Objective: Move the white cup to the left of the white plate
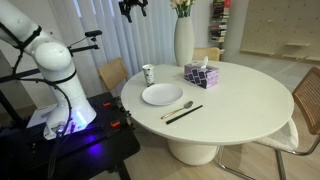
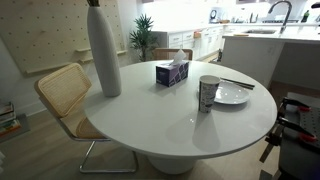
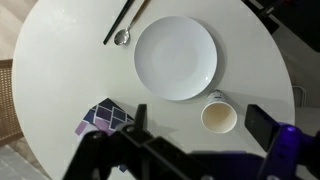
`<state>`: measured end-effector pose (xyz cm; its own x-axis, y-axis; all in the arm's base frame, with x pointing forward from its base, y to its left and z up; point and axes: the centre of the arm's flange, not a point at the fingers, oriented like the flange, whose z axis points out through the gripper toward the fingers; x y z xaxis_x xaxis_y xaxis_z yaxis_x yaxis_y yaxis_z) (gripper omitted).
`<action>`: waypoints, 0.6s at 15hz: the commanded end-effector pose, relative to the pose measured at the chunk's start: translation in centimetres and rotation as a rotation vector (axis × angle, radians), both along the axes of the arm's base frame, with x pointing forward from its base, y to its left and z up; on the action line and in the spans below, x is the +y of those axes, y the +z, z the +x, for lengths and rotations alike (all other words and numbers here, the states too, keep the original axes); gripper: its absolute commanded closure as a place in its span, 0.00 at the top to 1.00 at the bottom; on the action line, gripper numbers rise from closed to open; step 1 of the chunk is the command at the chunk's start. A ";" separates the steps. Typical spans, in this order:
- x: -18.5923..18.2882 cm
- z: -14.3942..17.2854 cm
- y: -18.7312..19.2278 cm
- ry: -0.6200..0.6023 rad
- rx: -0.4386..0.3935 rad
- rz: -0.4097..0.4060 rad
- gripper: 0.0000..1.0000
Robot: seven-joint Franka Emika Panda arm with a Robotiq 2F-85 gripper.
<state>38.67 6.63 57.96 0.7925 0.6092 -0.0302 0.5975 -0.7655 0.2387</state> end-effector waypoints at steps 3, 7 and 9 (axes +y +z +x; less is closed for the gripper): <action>0.3 0.0 -0.1 0.006 0.001 -0.001 1.00; 1.2 -0.1 -0.2 0.020 0.002 -0.011 1.00; 1.1 -0.1 -0.2 0.019 0.003 -0.011 1.00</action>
<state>38.62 7.76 57.72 0.7809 0.6234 -0.0396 0.6124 -0.7517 0.2449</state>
